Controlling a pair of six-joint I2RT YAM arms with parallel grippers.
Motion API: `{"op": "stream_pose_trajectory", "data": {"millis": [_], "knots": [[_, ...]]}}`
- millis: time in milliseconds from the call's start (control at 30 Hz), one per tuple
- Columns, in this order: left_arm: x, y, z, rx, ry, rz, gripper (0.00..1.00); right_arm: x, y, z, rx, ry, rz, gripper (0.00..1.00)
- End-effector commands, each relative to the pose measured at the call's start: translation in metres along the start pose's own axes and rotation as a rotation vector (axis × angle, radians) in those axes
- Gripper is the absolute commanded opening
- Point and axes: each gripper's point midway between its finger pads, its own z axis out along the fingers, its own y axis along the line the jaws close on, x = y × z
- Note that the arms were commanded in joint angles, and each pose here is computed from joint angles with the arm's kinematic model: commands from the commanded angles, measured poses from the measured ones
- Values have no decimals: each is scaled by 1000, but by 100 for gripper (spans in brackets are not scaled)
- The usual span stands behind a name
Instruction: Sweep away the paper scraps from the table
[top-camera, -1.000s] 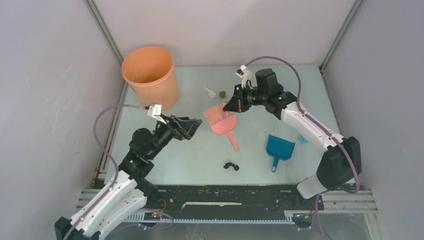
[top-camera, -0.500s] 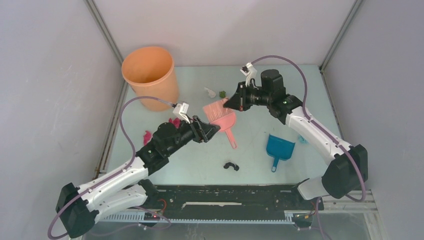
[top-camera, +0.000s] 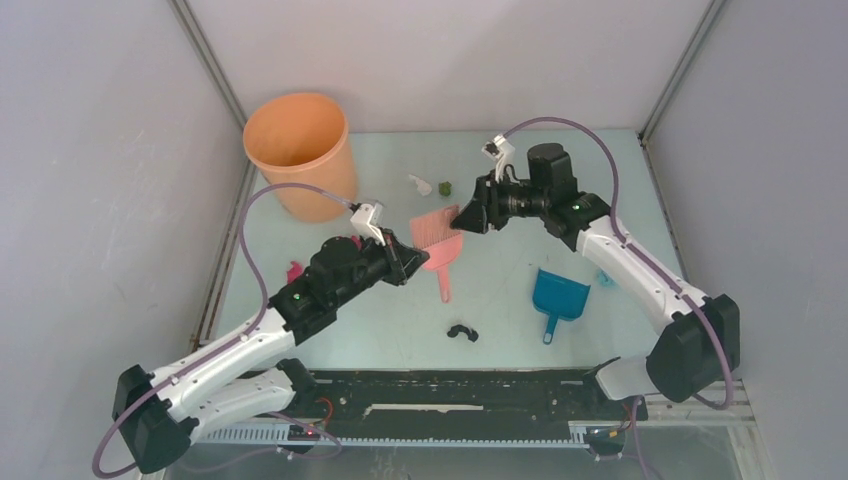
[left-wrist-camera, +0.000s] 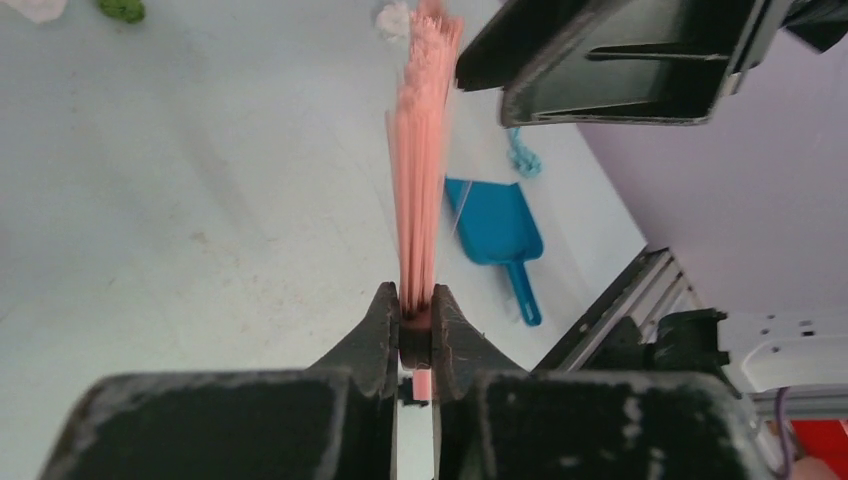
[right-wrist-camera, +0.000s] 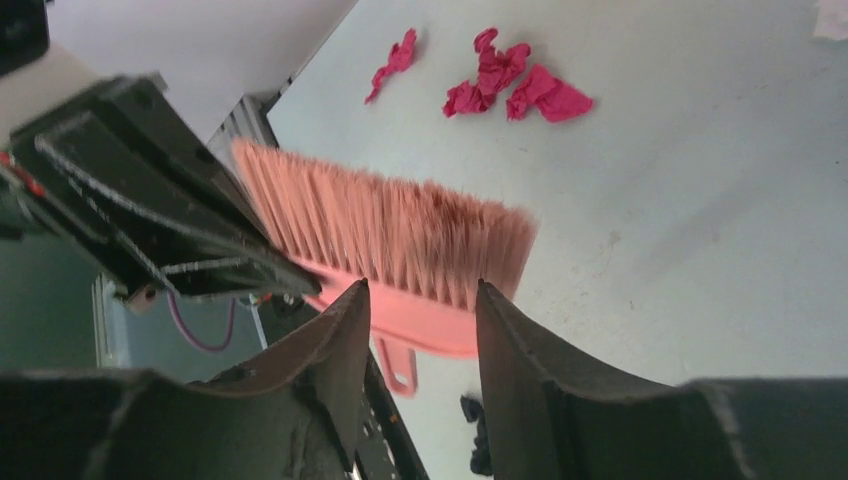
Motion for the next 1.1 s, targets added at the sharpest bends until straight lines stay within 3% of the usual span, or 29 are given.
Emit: {"op": "stream_pose_trajectory", "data": {"millis": [0,200,433,533,633,733,1067], "knots": [[1,3,-23,-38,94,133,0,11,17,-37,-89,49,-120,54],[15,7,-45,-33,157,160,0,40,15,-66,-37,141,-253,62],[31,-2,-41,49,151,35,0,66,16,-72,-66,236,-222,64],[9,-11,-38,91,-7,-82,0,73,15,-67,-94,234,-127,68],[-30,-9,-46,116,-266,-229,0,79,13,-63,-130,188,-53,85],[-54,-4,-59,151,-449,-350,0,84,18,-61,-205,170,44,88],[-56,14,-66,307,-627,-708,0,63,36,-53,-436,156,279,80]]}}
